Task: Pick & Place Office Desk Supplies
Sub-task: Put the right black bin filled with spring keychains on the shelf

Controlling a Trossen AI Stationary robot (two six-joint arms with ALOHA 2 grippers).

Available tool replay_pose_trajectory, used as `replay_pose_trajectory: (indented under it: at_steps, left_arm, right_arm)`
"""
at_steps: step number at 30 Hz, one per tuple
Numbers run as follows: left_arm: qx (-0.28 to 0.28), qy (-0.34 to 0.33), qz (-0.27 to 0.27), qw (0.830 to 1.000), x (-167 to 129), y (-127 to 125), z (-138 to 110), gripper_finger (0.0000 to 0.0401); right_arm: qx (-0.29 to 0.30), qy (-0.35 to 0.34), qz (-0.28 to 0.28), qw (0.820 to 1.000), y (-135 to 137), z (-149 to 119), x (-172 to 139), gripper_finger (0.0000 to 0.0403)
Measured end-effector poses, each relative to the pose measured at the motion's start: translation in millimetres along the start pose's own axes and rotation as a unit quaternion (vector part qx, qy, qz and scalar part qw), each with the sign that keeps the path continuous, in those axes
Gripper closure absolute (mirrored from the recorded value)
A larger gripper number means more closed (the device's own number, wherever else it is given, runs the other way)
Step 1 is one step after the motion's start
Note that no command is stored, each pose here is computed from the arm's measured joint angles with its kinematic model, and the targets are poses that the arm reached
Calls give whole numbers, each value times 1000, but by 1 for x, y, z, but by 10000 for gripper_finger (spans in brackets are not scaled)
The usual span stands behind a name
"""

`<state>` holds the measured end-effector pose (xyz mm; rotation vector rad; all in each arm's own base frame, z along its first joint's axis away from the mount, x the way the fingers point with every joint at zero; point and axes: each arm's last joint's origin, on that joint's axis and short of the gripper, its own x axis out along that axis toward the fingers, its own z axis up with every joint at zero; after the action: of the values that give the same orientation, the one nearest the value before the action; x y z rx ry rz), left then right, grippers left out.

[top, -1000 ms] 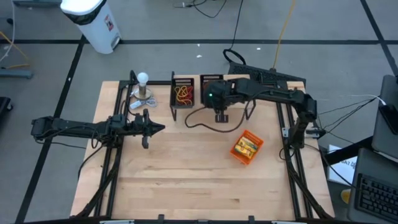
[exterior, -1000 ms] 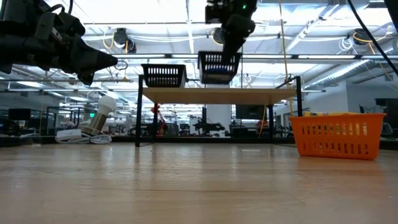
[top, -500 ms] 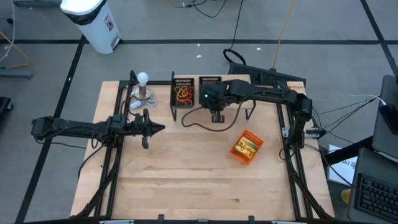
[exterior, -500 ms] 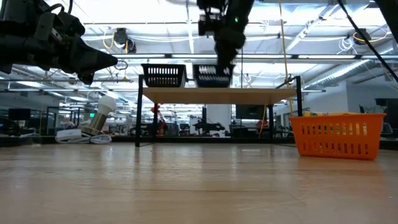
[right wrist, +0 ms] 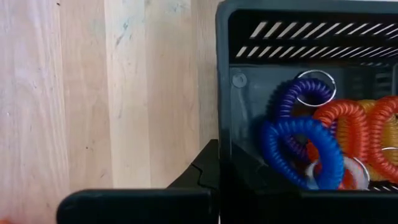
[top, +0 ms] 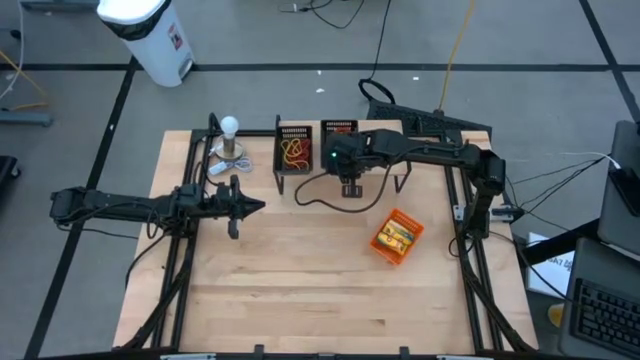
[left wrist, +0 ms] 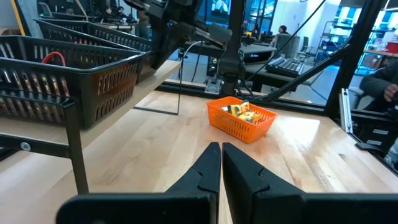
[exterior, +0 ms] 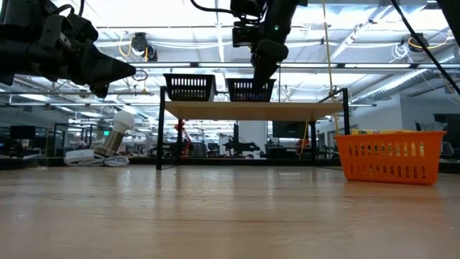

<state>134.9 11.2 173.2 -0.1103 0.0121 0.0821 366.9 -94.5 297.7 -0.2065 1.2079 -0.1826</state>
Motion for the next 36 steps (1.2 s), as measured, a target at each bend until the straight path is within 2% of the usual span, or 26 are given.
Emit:
replay_pose_trajectory:
  at_steps: [6,10,15,30,36]
  left_arm:
    - [1,0,0,1000,0,0,0,382]
    - [1,0,0,1000,0,0,0,382]
    - [1,-1,2,1000,0,0,0,382]
    - [1,-1,1,1000,0,0,0,382]
    - [0,-1,1,1000,0,0,0,382]
  right_arm:
    - [-9,6,19,1000,4,-1,-1,403]
    - [7,1,44,999,6,-1,-1,403]
    - [14,-4,43,999,5,0,-2,395]
    - [31,-10,43,999,5,0,-3,277]
    - [34,-21,3,999,2,0,-12,254]
